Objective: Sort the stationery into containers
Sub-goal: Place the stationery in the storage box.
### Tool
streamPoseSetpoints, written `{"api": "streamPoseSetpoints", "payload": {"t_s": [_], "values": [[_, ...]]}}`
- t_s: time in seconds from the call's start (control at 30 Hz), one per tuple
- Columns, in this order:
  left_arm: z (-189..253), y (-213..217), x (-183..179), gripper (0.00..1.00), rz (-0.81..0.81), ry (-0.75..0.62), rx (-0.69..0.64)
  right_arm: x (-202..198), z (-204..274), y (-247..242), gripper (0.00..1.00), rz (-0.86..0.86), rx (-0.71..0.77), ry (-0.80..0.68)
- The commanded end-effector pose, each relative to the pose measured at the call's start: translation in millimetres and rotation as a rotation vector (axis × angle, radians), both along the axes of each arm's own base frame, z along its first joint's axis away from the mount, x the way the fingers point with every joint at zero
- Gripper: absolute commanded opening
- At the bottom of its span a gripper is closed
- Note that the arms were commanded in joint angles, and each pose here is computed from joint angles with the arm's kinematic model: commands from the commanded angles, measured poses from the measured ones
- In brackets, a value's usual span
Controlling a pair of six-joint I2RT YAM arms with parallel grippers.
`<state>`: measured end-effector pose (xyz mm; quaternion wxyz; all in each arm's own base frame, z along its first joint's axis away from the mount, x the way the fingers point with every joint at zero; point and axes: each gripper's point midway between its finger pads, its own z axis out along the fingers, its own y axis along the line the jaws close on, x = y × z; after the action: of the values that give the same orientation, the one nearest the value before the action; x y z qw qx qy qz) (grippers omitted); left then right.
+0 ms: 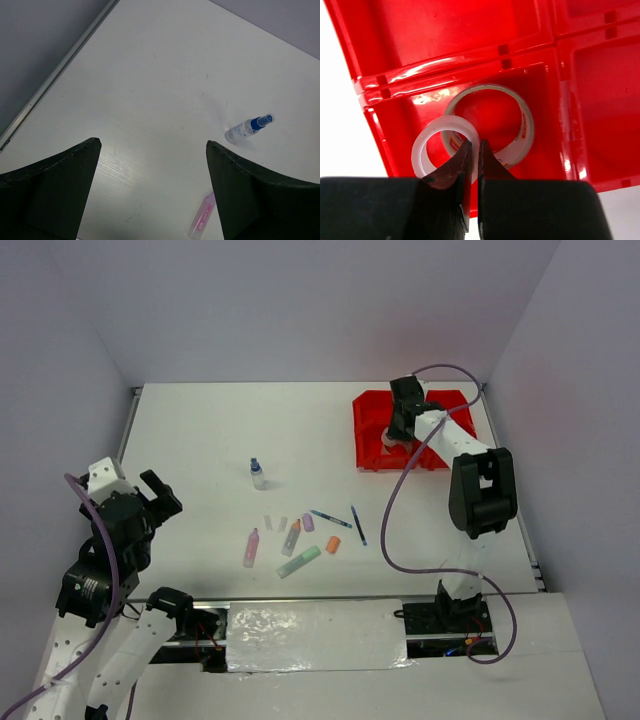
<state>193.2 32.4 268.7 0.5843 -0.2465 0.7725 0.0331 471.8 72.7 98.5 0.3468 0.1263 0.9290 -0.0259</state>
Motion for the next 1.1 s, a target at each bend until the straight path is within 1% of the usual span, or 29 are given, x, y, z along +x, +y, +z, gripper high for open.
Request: {"api": "streamPoseSetpoints", "payload": {"t_s": [0.0, 0.17, 0.27, 0.43, 0.53, 0.57, 0.63, 0.73, 0.83, 0.9, 0.93, 1.0, 1.07], "values": [[16, -2, 7, 0.99, -0.001, -0.046, -0.014, 13, 24, -1, 0.0, 0.017, 0.013, -0.063], [13, -5, 11, 0.99, -0.014, -0.029, -0.009, 17, 4, -19, 0.0, 0.0, 0.015, -0.013], [13, -4, 11, 0.99, -0.011, -0.027, -0.008, 14, -4, -20, 0.0, 0.008, 0.013, 0.004], [13, -6, 13, 0.99, -0.021, -0.029, -0.009, 12, -5, -28, 0.02, -0.004, -0.003, 0.01], [13, -7, 14, 0.99, -0.027, -0.024, -0.006, 12, -7, -30, 0.1, -0.005, -0.008, 0.015], [11, -7, 14, 0.99, -0.029, -0.018, -0.004, 12, -8, -29, 0.19, -0.003, -0.006, 0.02], [11, -7, 15, 0.99, -0.03, -0.014, -0.004, 12, -9, -29, 0.27, -0.003, -0.004, 0.021], [11, -7, 15, 0.99, -0.029, -0.015, -0.002, 13, -11, -28, 0.32, -0.001, -0.007, 0.027], [12, -7, 15, 0.99, -0.029, -0.019, -0.003, 13, -5, -29, 0.41, -0.005, -0.007, 0.023], [12, -7, 15, 0.99, -0.029, -0.019, -0.004, 13, 1, -26, 0.45, 0.006, 0.007, 0.014], [11, -7, 15, 0.99, -0.031, -0.019, -0.004, 13, 9, -24, 0.47, 0.014, 0.019, -0.003], [12, -7, 15, 0.99, -0.031, -0.021, -0.004, 13, 21, -16, 0.49, 0.038, 0.047, -0.022], [11, -7, 15, 0.99, -0.031, -0.017, -0.005, 10, 49, -3, 0.52, 0.078, 0.066, -0.081]]}}
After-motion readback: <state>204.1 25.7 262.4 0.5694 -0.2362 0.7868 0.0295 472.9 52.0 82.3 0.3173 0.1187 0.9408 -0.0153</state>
